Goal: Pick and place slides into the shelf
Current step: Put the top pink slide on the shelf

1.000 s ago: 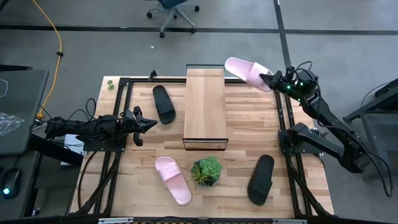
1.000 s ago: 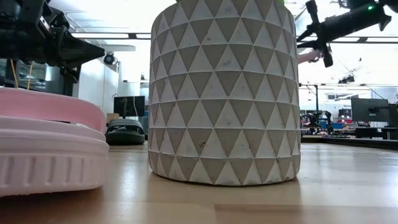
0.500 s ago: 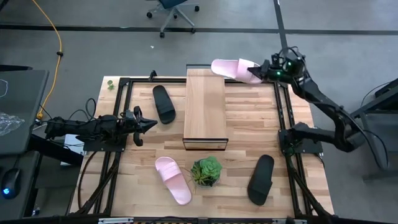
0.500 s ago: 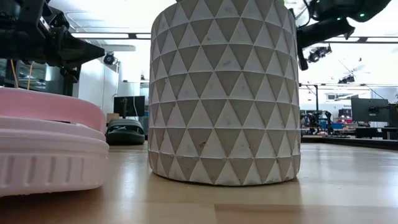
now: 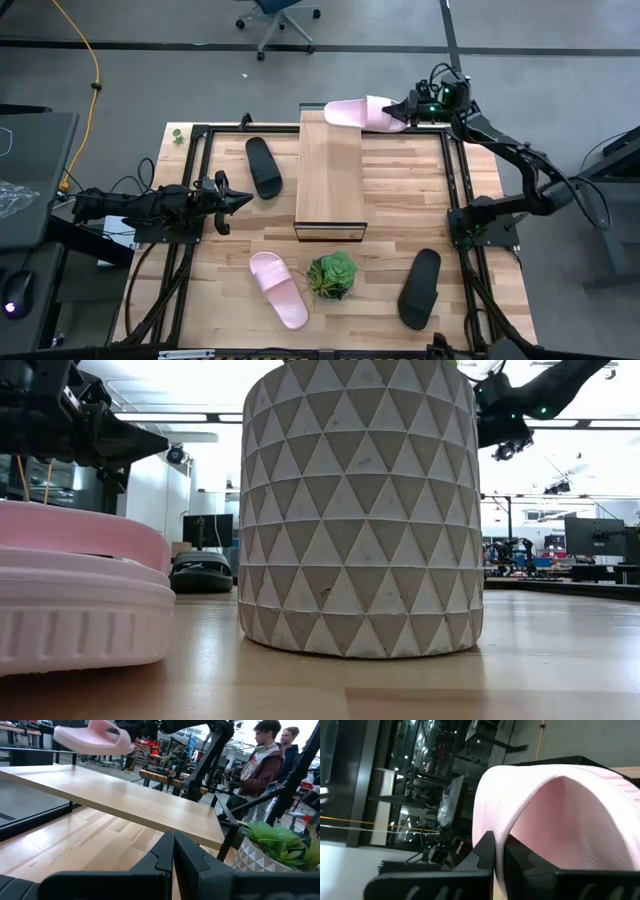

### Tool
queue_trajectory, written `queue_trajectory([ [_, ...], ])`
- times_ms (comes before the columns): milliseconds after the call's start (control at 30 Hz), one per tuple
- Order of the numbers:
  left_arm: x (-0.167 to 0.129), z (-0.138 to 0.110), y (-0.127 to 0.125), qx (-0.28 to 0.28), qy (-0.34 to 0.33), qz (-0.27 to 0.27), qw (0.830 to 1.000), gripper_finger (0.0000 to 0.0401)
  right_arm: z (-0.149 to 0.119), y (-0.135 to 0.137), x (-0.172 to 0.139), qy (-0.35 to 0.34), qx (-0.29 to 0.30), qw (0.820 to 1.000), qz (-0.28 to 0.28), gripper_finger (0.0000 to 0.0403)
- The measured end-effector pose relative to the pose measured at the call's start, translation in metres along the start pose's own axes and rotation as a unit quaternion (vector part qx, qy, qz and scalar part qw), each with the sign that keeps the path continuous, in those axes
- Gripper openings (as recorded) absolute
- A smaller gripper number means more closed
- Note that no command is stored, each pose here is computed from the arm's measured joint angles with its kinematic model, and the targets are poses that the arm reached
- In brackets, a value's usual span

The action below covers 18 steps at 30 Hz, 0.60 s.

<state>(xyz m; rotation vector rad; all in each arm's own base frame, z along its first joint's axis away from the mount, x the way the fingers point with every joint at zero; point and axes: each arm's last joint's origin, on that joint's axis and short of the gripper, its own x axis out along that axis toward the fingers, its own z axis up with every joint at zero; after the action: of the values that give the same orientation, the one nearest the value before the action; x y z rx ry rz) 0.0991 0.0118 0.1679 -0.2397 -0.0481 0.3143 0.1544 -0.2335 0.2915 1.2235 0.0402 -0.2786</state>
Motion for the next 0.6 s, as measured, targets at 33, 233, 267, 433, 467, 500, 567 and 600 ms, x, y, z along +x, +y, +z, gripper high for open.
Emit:
queue_trajectory([
  [33,0.0,0.0,0.0,0.0,0.0,0.0,1.0,0.0001,0.0,-0.001,0.003,0.006,0.002,1.0,0.005,0.0],
  [233,0.0,0.0,0.0,-0.014,0.0,0.0,1.0,0.0001,-0.002,-0.006,0.022,0.031,0.002,0.999,0.028,0.0],
  [267,0.0,0.0,0.0,-0.015,0.0,0.0,1.0,0.0001,-0.002,-0.006,0.026,0.033,0.001,0.999,0.033,0.0],
  [433,0.0,0.0,0.0,-0.02,-0.001,0.004,1.0,0.0001,-0.005,-0.008,0.047,0.029,-0.004,0.998,0.055,0.0],
  [467,0.0,0.0,0.0,-0.025,-0.002,0.006,1.0,0.0001,-0.005,-0.007,0.051,0.026,-0.005,0.998,0.061,0.0],
  [500,0.0,0.0,0.001,-0.028,-0.003,0.009,1.0,0.0001,-0.005,-0.007,0.053,0.022,-0.009,0.998,0.066,0.0],
  [567,0.0,0.001,0.001,-0.035,-0.009,0.013,0.999,0.0001,-0.005,-0.007,0.057,0.018,-0.009,0.997,0.073,0.0],
  [600,0.0,0.002,0.0,-0.041,-0.015,0.013,0.999,0.0001,-0.005,-0.008,0.058,0.016,-0.008,0.997,0.073,0.0],
])
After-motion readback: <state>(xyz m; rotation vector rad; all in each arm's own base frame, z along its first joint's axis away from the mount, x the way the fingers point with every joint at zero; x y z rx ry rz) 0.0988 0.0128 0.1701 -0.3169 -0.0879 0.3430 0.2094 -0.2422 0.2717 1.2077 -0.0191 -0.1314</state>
